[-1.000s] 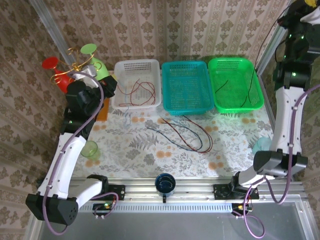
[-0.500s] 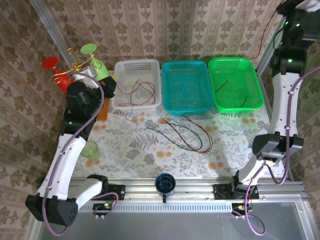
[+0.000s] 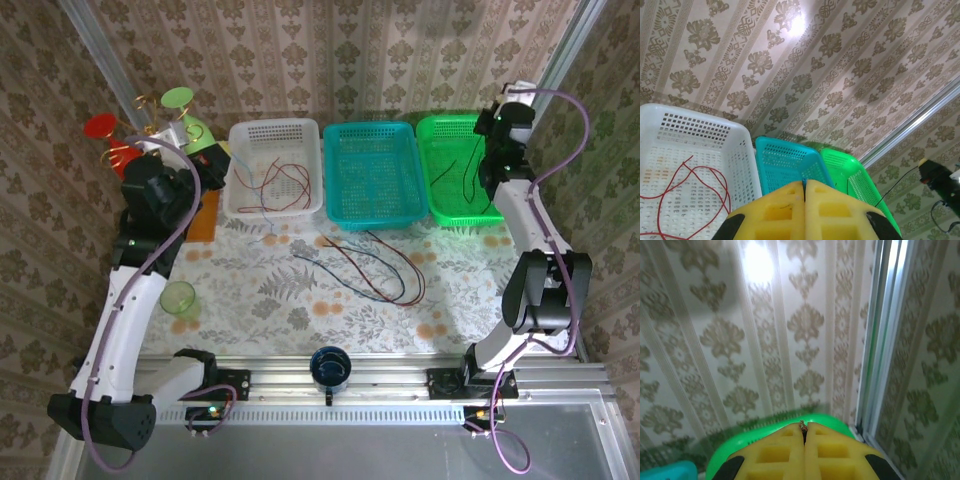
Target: Untangle the cables
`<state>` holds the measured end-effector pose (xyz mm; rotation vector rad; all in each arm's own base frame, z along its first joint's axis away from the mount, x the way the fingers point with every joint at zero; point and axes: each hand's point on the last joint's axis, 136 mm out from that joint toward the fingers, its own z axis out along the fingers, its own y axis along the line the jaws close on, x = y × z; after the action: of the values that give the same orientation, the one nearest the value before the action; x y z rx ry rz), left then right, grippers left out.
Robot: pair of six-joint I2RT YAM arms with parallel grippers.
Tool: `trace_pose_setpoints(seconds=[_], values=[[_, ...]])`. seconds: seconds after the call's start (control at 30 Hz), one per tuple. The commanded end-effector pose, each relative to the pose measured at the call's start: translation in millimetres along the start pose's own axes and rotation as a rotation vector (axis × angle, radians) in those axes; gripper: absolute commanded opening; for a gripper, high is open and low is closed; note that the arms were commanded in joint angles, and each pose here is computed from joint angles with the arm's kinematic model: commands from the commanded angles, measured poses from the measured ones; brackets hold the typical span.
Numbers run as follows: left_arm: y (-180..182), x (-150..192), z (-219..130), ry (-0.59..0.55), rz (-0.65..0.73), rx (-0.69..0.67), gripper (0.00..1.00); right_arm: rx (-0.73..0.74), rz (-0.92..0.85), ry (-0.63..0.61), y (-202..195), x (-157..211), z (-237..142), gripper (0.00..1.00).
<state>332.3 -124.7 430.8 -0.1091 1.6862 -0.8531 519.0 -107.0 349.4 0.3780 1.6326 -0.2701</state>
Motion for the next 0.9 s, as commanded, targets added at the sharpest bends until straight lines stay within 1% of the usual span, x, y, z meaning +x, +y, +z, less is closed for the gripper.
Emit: trace_pose_setpoints(seconds=[0.0, 0.07, 0.13, 0.23, 0.37, 0.43, 0.47, 0.53, 0.6, 0.67, 0.73, 0.77, 0.83, 0.87], values=[[-9, -3, -5, 0.007, 0.024, 0.022, 0.00, 0.107, 0.029, 0.153, -14, 45, 5, 0.00], [-11, -2, -4, 0.014, 0.026, 0.025, 0.00, 0.129, 0.018, 0.298, -13, 86, 14, 0.00], [-12, -1, -3, 0.020, 0.029, 0.027, 0.00, 0.173, 0.014, 0.417, -16, 115, 20, 0.00], [-16, 1, -1, 0.033, 0.038, 0.037, 0.00, 0.160, 0.058, 0.594, -10, 163, 25, 0.00], [-15, 5, -8, 0.030, 0.028, 0.033, 0.00, 0.178, 0.047, 0.760, -7, 213, 28, 0.00], [-18, 5, -12, 0.024, 0.030, 0.039, 0.00, 0.190, 0.038, 0.819, -8, 236, 29, 0.00], [-20, 4, -13, 0.024, 0.035, 0.042, 0.00, 0.198, 0.031, 0.875, -9, 251, 23, 0.00], [-26, 0, -18, 0.016, 0.052, 0.048, 0.00, 0.184, 0.035, 0.944, -6, 267, 18, 0.00], [-33, -9, -26, -0.017, 0.069, 0.051, 0.00, 0.179, 0.044, 0.969, -5, 275, 14, 0.11], [-40, -20, -32, -0.052, 0.082, 0.064, 0.00, 0.182, 0.049, 0.960, -7, 271, 13, 0.21], [-52, -30, -35, -0.060, 0.096, 0.090, 0.00, 0.171, 0.073, 0.908, -7, 251, 13, 0.34], [-57, -33, -35, -0.058, 0.102, 0.101, 0.00, 0.162, 0.082, 0.877, -6, 240, 12, 0.39], [-71, -38, -33, -0.049, 0.116, 0.135, 0.00, 0.137, 0.098, 0.807, -5, 210, 9, 0.53], [-77, -40, -31, -0.050, 0.122, 0.149, 0.00, 0.124, 0.110, 0.769, -3, 196, 9, 0.57]])
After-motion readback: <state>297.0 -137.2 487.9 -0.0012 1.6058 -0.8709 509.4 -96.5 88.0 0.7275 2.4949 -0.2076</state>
